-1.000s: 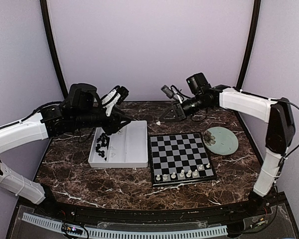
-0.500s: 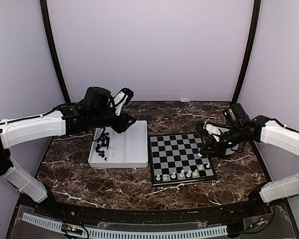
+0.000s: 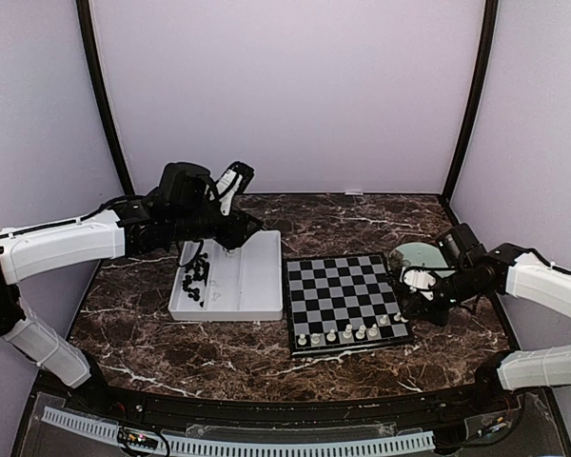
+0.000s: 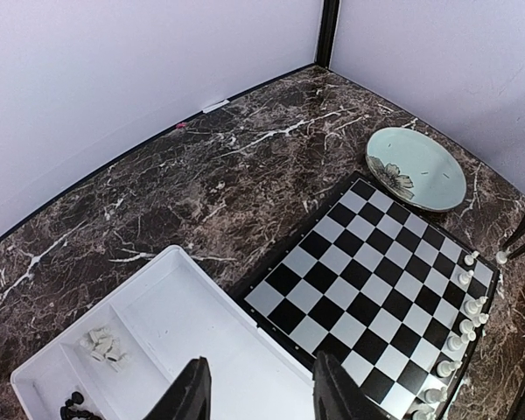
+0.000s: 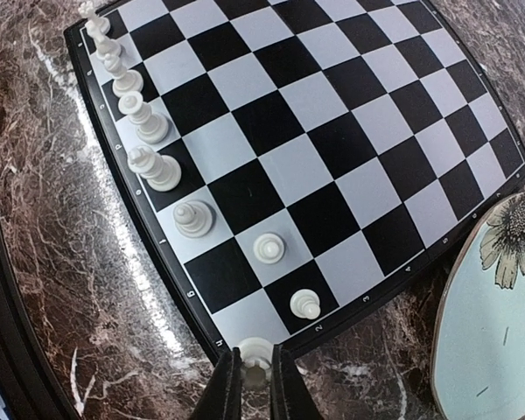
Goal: Set up the chess pieces on the board
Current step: Place the rook at h1.
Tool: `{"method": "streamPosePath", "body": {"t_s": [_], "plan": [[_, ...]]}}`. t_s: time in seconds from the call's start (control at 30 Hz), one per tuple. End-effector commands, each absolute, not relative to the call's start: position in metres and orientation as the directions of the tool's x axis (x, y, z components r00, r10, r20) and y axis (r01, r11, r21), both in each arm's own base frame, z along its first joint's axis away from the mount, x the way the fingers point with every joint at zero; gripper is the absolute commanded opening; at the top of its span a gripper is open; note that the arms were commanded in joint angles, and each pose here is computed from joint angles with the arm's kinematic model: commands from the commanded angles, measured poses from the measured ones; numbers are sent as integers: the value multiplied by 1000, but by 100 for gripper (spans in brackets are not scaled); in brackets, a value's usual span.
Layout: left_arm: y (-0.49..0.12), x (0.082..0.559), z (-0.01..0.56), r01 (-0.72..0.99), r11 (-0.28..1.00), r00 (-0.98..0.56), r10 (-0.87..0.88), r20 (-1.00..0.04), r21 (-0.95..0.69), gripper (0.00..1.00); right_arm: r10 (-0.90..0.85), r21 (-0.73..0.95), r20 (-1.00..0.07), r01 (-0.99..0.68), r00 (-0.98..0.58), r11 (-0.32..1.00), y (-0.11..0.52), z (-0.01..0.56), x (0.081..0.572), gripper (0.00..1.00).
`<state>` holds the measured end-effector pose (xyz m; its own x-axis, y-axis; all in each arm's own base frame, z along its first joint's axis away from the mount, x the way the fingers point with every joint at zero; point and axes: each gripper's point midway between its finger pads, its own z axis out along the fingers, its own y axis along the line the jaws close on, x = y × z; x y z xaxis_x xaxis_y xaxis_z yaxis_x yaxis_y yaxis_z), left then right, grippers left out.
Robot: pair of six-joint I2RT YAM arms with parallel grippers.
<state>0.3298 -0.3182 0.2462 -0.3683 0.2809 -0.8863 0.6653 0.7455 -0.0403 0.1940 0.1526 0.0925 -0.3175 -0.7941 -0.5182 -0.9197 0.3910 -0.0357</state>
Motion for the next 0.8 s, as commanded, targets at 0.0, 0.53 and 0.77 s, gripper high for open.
{"method": "streamPosePath", "body": {"t_s": [0.0,0.53,0.77], "plan": [[-316,332,266,656,753,-345,243,-906,-48,41,-826,-55,-495,-940,-268,337,149,83,191,12],[-310,338,258,639,768,-364,243,-899,-51,41,-842,-8,-490,-965,-225,263,157,61,187,14],[-310,337,257,638,768,-370,240,-898,-57,41,-843,-19,-485,-961,-234,277,157,55,192,15]]}}
